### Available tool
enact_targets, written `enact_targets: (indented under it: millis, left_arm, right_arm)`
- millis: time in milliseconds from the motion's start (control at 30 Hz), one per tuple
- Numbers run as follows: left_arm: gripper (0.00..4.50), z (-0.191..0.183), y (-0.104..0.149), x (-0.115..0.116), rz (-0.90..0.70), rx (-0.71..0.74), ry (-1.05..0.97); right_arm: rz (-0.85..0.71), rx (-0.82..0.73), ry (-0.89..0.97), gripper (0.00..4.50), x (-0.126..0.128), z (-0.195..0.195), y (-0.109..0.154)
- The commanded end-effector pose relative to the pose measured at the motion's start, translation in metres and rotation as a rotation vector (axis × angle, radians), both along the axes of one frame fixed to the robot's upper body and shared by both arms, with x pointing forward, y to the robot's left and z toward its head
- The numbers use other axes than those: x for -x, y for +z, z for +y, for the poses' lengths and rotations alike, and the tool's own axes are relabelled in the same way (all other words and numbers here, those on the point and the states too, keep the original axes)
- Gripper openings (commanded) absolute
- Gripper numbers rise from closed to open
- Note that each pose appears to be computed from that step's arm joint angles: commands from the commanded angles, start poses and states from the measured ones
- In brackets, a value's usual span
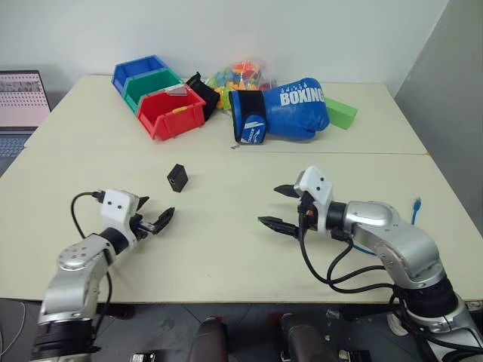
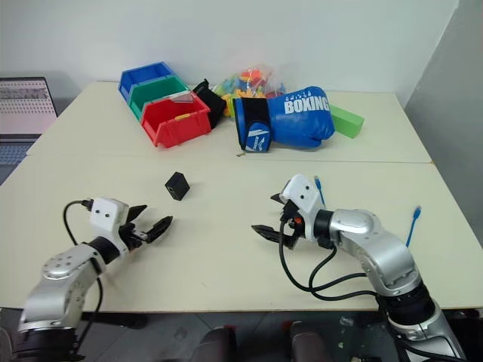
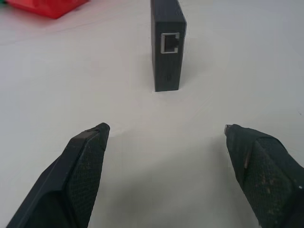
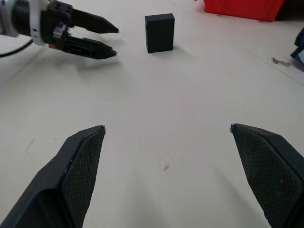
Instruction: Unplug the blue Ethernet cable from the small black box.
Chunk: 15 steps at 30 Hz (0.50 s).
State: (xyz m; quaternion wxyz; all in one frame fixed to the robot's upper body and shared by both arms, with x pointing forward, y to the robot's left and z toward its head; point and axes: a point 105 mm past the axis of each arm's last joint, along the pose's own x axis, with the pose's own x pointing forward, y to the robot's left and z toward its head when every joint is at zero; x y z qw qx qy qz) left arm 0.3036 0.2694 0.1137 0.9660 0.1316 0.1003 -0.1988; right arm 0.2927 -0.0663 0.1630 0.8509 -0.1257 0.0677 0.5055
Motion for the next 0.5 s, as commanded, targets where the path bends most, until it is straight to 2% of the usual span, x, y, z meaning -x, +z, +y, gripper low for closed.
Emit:
enact_targets:
  millis: [33,133,300,500]
  left_arm:
    - [4.13,-0.013,0.039,0.015,-0.025,-0.009,-0.152]
    - [4.13,-0.010,0.056,0.023,0.004,-0.063,-0.219]
    - [4.13,-0.003,0.070,0.021,0.000,-0.058,-0.203]
    - [4.13,-0.010,0.069,0.023,0.022,-0.061,-0.260]
  right_arm:
    - [-0.033,-0.023,0.014,4.50,0.006,-0.019,0.019]
    - [-0.002,-0.005,0.022,4.50,0.009,-0.040,0.021]
    - [0.016,0.003,0.016,4.50,0.009,-0.053,0.023]
    - [-0.002,0.022,-0.021,4.50,0.004,-0.058,0.021]
